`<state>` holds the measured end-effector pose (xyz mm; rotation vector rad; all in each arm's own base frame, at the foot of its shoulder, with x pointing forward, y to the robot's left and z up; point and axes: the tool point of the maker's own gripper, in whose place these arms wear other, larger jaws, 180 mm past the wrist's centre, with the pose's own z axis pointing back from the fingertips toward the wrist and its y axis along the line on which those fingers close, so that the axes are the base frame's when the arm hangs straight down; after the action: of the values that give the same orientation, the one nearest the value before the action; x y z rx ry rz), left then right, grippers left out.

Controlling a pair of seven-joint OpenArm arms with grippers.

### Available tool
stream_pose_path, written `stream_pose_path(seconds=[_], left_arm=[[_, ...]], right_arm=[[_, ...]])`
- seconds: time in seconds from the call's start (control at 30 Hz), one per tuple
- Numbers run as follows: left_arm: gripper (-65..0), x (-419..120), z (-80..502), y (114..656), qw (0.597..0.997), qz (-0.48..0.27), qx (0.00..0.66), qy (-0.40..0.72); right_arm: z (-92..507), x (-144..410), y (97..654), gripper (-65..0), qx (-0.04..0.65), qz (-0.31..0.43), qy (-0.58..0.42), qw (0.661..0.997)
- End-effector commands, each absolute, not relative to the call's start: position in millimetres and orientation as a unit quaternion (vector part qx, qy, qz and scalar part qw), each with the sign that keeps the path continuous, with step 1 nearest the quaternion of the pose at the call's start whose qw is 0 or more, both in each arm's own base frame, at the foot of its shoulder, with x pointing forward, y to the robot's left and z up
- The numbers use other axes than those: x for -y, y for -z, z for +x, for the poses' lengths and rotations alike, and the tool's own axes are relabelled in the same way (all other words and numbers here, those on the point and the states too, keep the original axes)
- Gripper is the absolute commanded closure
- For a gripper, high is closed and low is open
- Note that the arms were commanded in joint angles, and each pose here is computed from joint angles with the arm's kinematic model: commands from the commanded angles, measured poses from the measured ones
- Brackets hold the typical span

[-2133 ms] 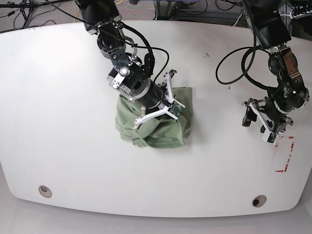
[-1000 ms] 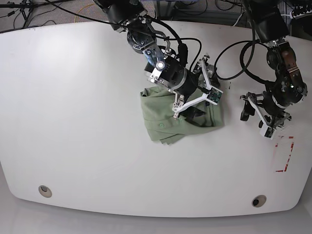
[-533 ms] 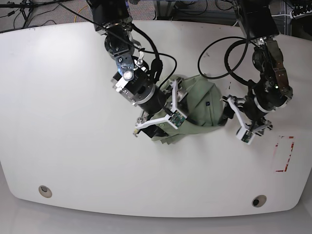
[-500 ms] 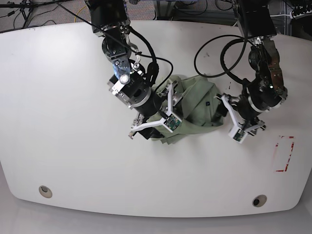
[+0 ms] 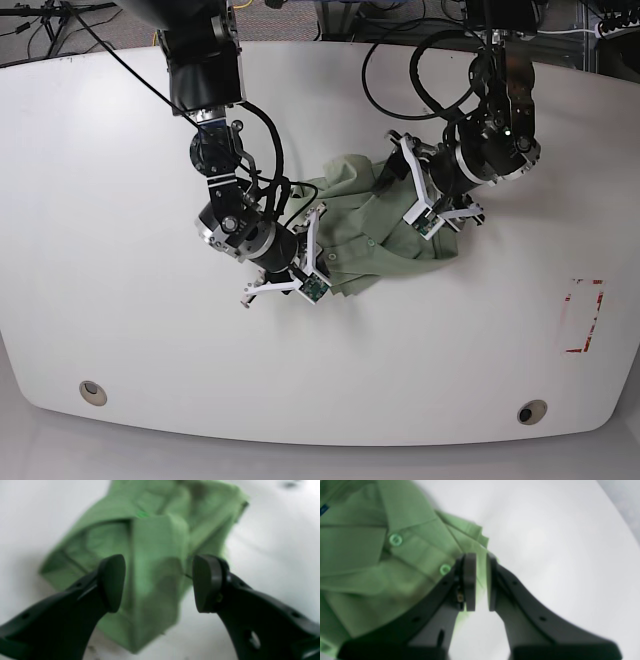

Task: Fold the T-shirt properly
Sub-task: 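Grasp the shirt's sides with both grippers and square the bundle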

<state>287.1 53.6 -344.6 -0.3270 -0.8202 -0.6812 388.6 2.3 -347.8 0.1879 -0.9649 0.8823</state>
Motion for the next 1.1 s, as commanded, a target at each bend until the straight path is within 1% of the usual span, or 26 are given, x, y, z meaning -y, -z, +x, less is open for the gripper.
stream_pose_path(seconds=[0.0, 0.1, 0.23, 0.37, 0.43, 0.57, 0.6, 0.73, 0.83, 1.07], left_arm=[[-39.6, -49, 278, 341, 0.843, -0.166, 0.397, 0.324], [-39.6, -50, 270, 350, 0.849, -0.168, 0.384, 0.322], [-39.6, -66, 266, 363, 0.859, -0.146, 0.362, 0.331], [-39.6, -73, 267, 379, 0.870, -0.142, 0.339, 0.328], [-39.6, -77, 274, 383, 0.873, -0.135, 0.335, 0.328], [-39.6, -93, 290, 392, 0.881, -0.110, 0.320, 0.330], [-39.6, -100, 300, 394, 0.883, -0.101, 0.316, 0.332], [-39.6, -115, 320, 402, 0.891, -0.091, 0.301, 0.326], [-39.6, -130, 342, 401, 0.896, -0.081, 0.296, 0.321], [-39.6, -129, 383, 396, 0.888, -0.075, 0.289, 0.348]], right_arm=[[408, -16, 334, -6.8, 0.486, 0.126, -0.404, 0.765], [414, -17, 343, -6.8, 0.486, 0.142, -0.398, 0.765], [421, -19, 355, -6.8, 0.483, 0.163, -0.386, 0.769], [422, -19, 369, -6.7, 0.483, 0.187, -0.372, 0.771], [420, -16, 378, -6.7, 0.481, 0.195, -0.365, 0.773], [417, 4, 389, -6.7, 0.479, 0.190, -0.358, 0.779], [407, 11, 399, -6.7, 0.470, 0.194, -0.351, 0.787], [396, 32, 399, -6.7, 0.479, 0.198, -0.325, 0.791], [377, 51, 403, -6.7, 0.480, 0.200, -0.306, 0.798], [341, 79, 404, -6.7, 0.467, 0.171, -0.296, 0.816]])
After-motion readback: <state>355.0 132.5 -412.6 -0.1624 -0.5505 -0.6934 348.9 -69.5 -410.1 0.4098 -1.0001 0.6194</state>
